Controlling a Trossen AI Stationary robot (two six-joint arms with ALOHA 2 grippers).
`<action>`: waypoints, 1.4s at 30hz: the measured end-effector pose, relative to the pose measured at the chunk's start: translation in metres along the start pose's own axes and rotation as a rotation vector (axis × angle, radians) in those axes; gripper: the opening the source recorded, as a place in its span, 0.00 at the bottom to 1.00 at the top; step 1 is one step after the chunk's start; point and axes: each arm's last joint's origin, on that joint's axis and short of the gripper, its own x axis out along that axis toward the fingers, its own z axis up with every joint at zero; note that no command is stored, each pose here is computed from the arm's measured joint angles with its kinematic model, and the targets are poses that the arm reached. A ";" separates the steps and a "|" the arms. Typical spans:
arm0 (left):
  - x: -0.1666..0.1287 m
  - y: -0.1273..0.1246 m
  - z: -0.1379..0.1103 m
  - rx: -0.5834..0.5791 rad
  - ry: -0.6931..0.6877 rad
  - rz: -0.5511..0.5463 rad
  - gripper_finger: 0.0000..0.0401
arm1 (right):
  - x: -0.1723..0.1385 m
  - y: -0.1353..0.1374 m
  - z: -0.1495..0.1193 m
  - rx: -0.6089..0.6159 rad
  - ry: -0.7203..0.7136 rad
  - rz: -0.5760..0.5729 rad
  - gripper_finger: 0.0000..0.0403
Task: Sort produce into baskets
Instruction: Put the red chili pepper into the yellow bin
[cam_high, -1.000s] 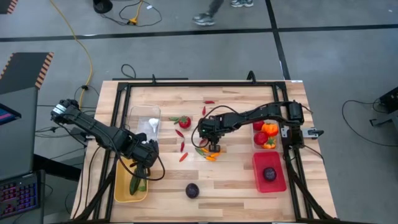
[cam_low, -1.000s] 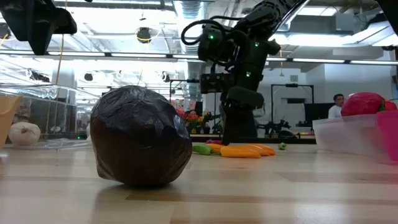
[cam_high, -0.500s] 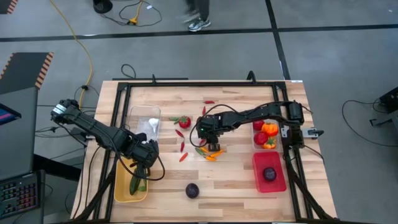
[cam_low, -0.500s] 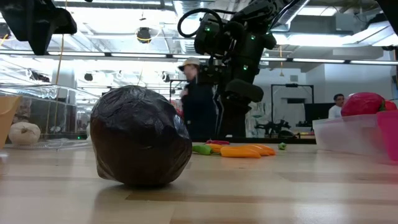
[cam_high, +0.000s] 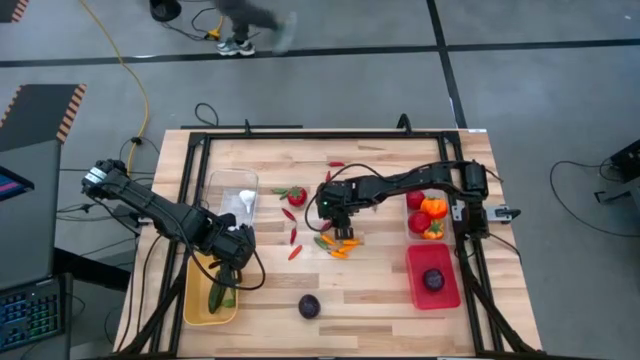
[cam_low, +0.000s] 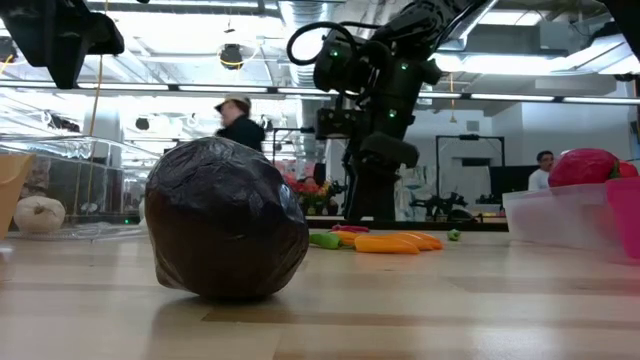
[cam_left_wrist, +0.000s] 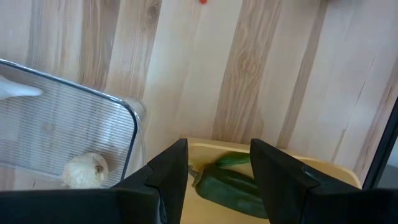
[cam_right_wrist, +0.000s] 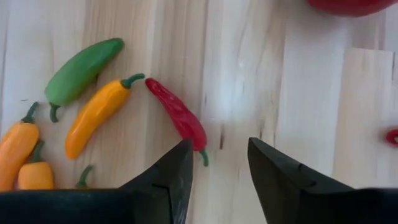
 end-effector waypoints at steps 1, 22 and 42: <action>0.000 0.000 0.000 0.000 0.000 0.000 0.40 | 0.001 0.000 0.000 0.000 -0.007 0.004 0.44; 0.000 0.000 0.001 0.000 -0.018 0.016 0.40 | 0.007 0.005 -0.004 -0.006 -0.040 0.041 0.41; 0.000 0.000 0.001 0.000 -0.022 0.013 0.40 | 0.019 0.009 -0.018 -0.005 -0.052 0.047 0.37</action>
